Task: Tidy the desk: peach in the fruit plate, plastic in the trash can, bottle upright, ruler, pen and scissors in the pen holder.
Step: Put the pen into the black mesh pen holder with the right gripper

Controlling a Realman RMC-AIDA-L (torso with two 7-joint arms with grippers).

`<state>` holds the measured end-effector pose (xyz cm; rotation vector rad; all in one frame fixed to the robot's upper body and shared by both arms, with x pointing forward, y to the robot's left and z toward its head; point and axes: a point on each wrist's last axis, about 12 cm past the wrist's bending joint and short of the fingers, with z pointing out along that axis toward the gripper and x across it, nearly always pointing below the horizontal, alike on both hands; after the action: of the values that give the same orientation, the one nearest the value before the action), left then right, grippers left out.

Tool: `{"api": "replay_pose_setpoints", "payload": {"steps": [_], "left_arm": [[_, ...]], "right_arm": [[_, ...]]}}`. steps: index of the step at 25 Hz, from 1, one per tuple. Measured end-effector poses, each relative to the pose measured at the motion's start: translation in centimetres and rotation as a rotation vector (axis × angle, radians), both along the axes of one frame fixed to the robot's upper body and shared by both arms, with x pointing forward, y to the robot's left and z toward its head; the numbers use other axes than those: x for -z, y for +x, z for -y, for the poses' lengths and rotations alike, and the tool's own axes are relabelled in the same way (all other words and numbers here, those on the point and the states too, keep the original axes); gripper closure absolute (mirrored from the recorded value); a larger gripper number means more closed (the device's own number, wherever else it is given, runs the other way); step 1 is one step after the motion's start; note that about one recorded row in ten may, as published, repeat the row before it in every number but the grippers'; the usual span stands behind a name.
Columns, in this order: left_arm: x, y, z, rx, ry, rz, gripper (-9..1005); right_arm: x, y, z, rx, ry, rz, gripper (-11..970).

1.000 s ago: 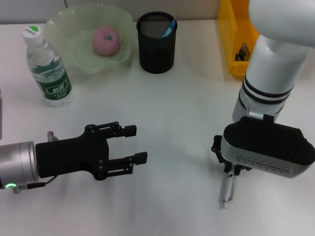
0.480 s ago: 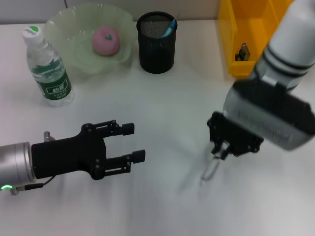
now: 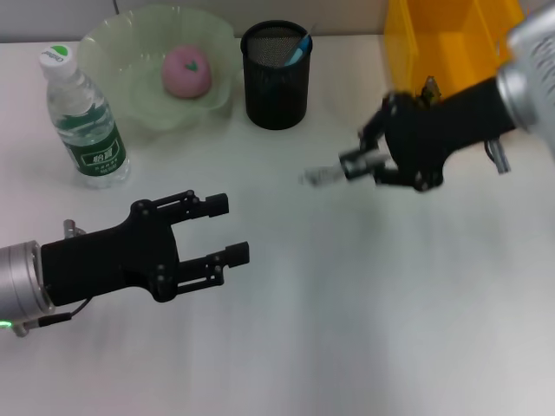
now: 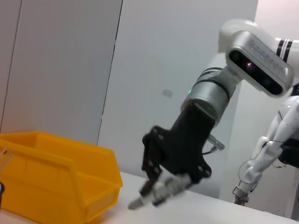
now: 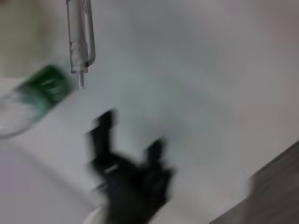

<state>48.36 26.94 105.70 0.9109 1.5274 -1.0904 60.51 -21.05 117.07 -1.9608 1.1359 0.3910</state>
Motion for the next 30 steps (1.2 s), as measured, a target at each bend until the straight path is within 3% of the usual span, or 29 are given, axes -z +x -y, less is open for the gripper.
{"api": "replay_pose_setpoints", "payload": {"steps": [1,5,9,16,25,30], "left_arm": [[0.0,0.0,0.1,-0.002,-0.002,0.013,286],[0.1,0.0,0.3,-0.026,-0.027,0.045,286],[0.3,-0.2,0.5,-0.031,-0.035,0.066,286],[0.5,-0.4,0.8,-0.023,-0.042,0.067,286],[0.3,-0.4,0.9,-0.009,-0.054,0.071,287],[0.1,-0.3,1.0,-0.004,-0.06,0.069,287]], "right_arm": [[0.0,0.0,0.0,0.0,0.0,0.0,818],[0.7,0.6,1.2,0.136,0.255,-0.046,816],[2.3,1.1,0.5,0.229,0.384,-0.006,814],[3.0,1.3,-1.1,0.22,0.399,0.063,809],[3.7,2.3,-4.3,0.191,0.429,0.328,804],[4.4,2.9,-5.8,0.223,0.431,0.404,801]]}}
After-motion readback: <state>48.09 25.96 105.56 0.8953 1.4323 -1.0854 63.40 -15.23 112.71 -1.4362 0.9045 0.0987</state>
